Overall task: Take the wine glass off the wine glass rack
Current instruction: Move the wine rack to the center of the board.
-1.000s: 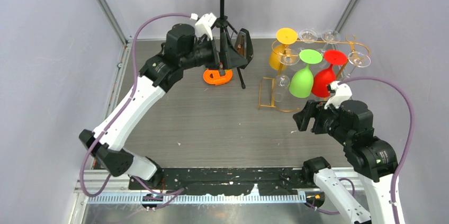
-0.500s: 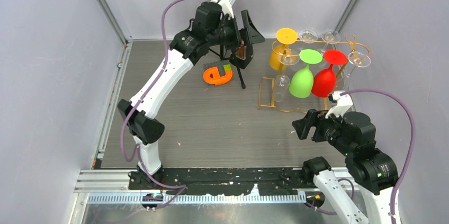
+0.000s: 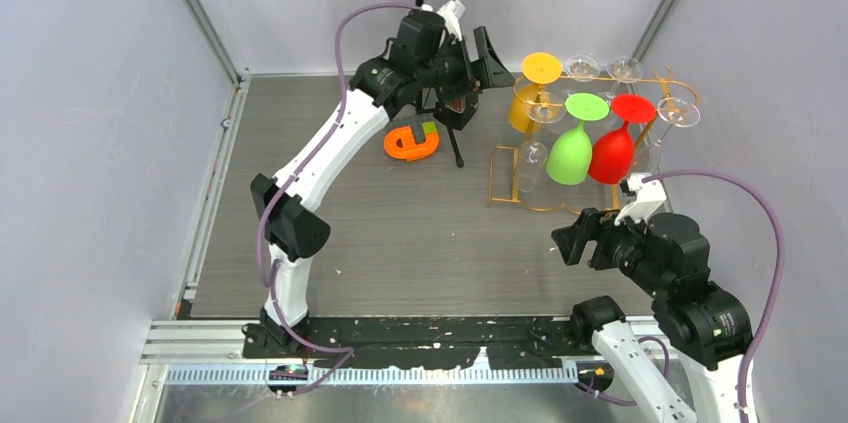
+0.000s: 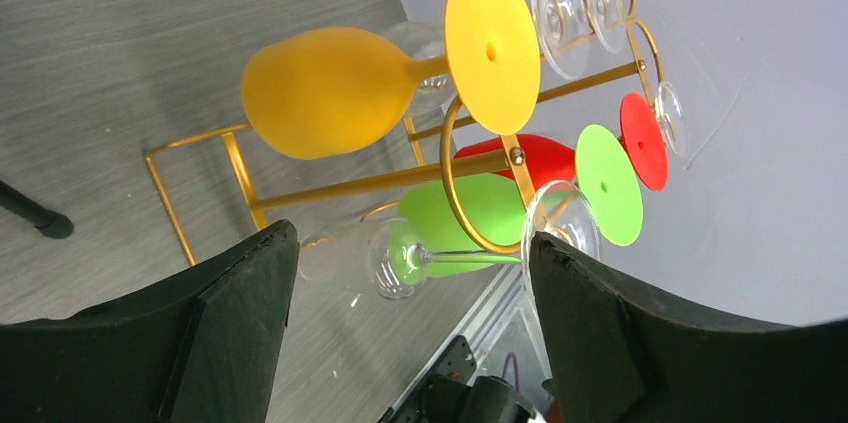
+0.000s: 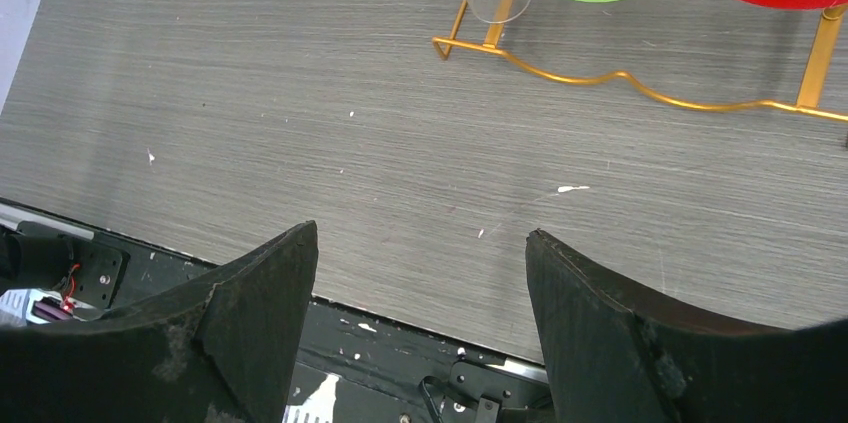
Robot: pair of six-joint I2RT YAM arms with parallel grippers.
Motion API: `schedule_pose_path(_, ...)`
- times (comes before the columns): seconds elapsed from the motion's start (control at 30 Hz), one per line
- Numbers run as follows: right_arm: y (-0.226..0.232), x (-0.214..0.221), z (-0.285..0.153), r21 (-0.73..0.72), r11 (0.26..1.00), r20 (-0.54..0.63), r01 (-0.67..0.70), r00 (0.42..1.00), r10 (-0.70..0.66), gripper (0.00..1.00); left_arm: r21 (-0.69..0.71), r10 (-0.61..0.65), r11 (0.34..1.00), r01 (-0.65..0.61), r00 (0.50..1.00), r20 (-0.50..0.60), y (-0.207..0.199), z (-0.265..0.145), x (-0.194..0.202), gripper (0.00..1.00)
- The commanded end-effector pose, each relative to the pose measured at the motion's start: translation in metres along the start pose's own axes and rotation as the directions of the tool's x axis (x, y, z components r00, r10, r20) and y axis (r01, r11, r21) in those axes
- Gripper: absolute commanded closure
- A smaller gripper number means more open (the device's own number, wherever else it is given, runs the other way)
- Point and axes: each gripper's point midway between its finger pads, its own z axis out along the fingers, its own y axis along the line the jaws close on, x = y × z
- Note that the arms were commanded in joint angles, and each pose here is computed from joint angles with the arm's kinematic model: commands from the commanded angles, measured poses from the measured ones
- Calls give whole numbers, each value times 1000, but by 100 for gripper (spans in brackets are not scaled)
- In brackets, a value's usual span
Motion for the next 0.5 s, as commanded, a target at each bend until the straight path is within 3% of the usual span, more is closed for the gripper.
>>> schedule_pose_path(0.0, 1, -4, -2, -3, 1000, 31, 3, 1000, -3, 18, 102, -9, 995, 6, 999, 34, -30, 2, -11, 17)
schedule_pose_path(0.47, -3, 0, -2, 12, 1000, 25, 0, 1000, 0, 18, 134, -38, 990, 39, 999, -6, -30, 22, 1, 25)
